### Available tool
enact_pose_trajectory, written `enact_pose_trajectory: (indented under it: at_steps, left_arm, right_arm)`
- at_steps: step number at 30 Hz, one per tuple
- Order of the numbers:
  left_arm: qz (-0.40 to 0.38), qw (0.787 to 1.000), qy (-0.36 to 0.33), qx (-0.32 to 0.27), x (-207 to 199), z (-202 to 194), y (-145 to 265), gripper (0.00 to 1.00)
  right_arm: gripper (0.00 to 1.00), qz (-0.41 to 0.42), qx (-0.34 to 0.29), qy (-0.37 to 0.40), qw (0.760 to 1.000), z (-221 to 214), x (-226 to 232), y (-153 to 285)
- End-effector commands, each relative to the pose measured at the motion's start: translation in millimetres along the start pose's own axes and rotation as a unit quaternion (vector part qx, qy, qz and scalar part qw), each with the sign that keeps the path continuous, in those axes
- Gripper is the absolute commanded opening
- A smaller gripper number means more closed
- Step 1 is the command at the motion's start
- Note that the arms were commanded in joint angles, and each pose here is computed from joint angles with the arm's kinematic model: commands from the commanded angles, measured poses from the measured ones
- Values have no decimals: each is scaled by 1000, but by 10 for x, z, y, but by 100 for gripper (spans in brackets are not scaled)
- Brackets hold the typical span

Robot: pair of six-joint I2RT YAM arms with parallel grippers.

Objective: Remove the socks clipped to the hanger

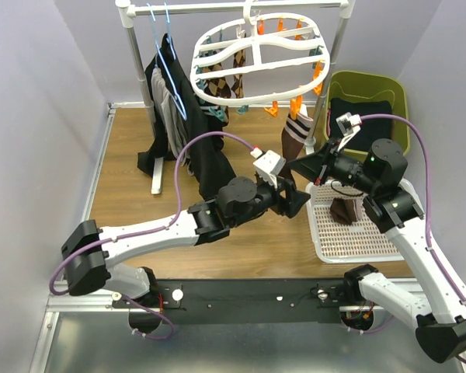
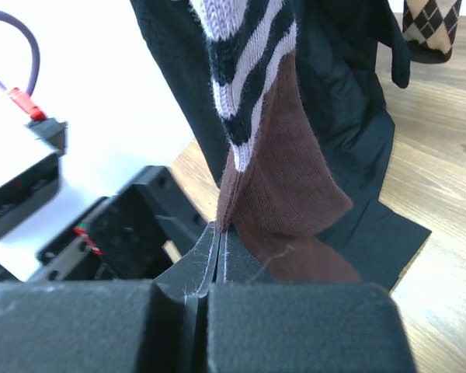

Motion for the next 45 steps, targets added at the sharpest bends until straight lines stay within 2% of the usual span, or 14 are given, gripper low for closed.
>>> enact_pose_trajectory:
  at_steps: [1, 2, 7, 9, 14, 17, 20, 21, 24, 27, 29, 30, 35, 45]
  left_arm:
    - [-2, 1000, -7, 11, -58, -14, -176, 75]
    - [173, 980, -48, -86, 458, 307, -140, 74]
    - [234, 967, -47, -93, 623, 311, -139, 63]
    - [243, 964, -46, -96, 649, 315, -122, 53]
    - [257, 959, -39, -112, 677, 382, -50, 39]
    - [253, 960, -38, -114, 655, 414, -20, 0]
    - [231, 967, -36, -102, 597, 392, -13, 0]
    - [223, 969, -36, -100, 576, 388, -9, 0]
    - [190, 978, -32, -81, 490, 337, 4, 0]
    - [163, 984, -25, -67, 421, 298, 46, 0]
    - [141, 988, -17, -61, 351, 300, 83, 0]
    - [135, 989, -15, -56, 341, 272, 94, 0]
    - [90, 995, -4, -33, 206, 218, 136, 0]
    - [65, 998, 4, -8, 164, 92, 165, 0]
  right_arm:
    - [1, 7, -5, 2, 1000, 66, 102, 67]
    - [1, 5, -4, 2, 1000, 62, 96, 68]
    - [1, -10, -2, 8, 1000, 60, 68, 93]
    - [1, -11, -2, 8, 1000, 61, 67, 102]
    - [1, -9, -2, 7, 1000, 69, 86, 104]
    - [1, -6, -4, 7, 1000, 93, 105, 113]
    - [6, -13, -4, 11, 1000, 103, 87, 117]
    - [17, -24, -8, 14, 1000, 129, 62, 119]
    - [38, -63, 0, 32, 997, 230, -25, 124]
    - [53, -105, 2, 58, 993, 427, -90, 158]
    - [54, -122, 3, 74, 990, 568, -104, 158]
    - [62, -133, -1, 80, 988, 641, -118, 165]
    - [64, -140, -14, 108, 984, 905, -128, 92]
    - [66, -70, -45, 134, 987, 1133, -43, -188]
Point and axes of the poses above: each gripper's point midway between its finger pads, its own y axis back along the fingers, its own x axis along the line the jaws close on, z = x × y, the point moved 3 cm from there along y, back along the fingers, and after that the axes turned 8 degrees about y, right-handed, at the moved point
